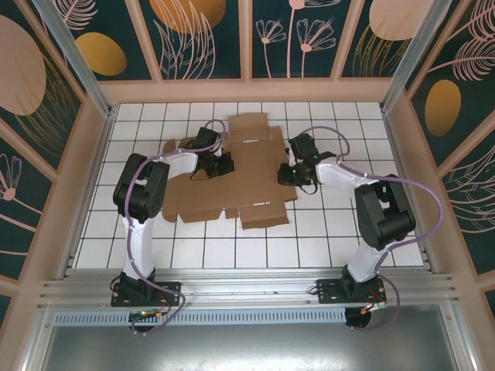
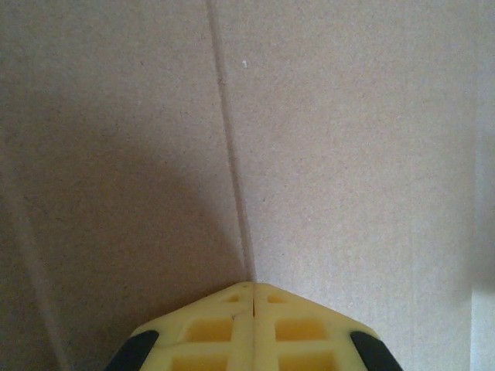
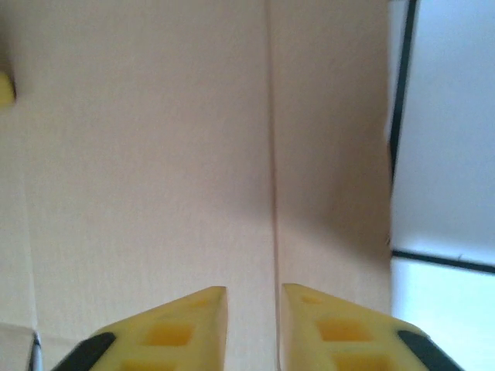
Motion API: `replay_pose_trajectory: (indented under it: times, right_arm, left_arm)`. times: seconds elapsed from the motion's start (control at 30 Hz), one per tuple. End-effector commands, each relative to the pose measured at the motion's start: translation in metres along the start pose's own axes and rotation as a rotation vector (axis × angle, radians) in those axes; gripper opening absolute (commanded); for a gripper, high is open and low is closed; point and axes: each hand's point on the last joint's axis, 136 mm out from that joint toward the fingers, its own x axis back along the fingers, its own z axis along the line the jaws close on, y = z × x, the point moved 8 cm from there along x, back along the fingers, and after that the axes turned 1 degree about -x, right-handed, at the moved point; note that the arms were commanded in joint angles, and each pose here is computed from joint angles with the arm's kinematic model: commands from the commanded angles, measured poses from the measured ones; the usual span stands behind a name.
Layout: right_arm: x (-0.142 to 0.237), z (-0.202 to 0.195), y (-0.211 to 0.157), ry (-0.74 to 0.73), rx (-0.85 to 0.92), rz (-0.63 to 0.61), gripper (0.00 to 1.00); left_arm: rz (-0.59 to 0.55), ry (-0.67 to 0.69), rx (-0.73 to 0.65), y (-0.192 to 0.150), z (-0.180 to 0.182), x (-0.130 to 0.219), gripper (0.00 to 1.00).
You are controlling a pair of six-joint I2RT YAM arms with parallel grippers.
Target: Fold the paper box
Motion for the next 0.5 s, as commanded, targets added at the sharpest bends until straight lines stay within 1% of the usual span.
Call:
replay_pose_trajectory:
  times: [0.0, 0.03, 0.13, 0.17, 0.23, 0.4, 0.47]
  right_arm:
    - [-0.004, -0.001, -0.026, -0.03, -0.035, 0.023, 0.15]
    - [-0.005, -0.002, -0.033, -0.037, -0.043, 0.026, 0.11]
    - [-0.01, -0.013, -0.052, -0.074, -0.073, 0.031, 0.05]
    - [-0.012, -0.018, -0.057, -0.095, -0.087, 0.035, 0.0]
    - [-0.015, -0.025, -0.067, -0.12, -0.112, 0.042, 0.0]
    - [-0.014, -0.031, -0.084, -0.113, -0.173, 0.026, 0.0]
    - [-0.018, -0.034, -0.089, -0.115, -0.189, 0.042, 0.0]
  left_arm:
    - [0.048, 0.103, 0.062, -0.012, 0.029, -0.012, 0.0]
    - [0.048, 0.104, 0.066, -0.012, 0.03, -0.012, 0.0]
    - [0.048, 0.103, 0.068, -0.012, 0.031, -0.012, 0.0]
    - [0.05, 0.105, 0.07, -0.013, 0.032, -0.012, 0.0]
    - [0.049, 0.105, 0.069, -0.012, 0.031, -0.011, 0.0]
    - [0.046, 0.112, 0.073, -0.011, 0.035, -0.009, 0.0]
    - [0.048, 0.115, 0.076, -0.011, 0.036, -0.01, 0.0]
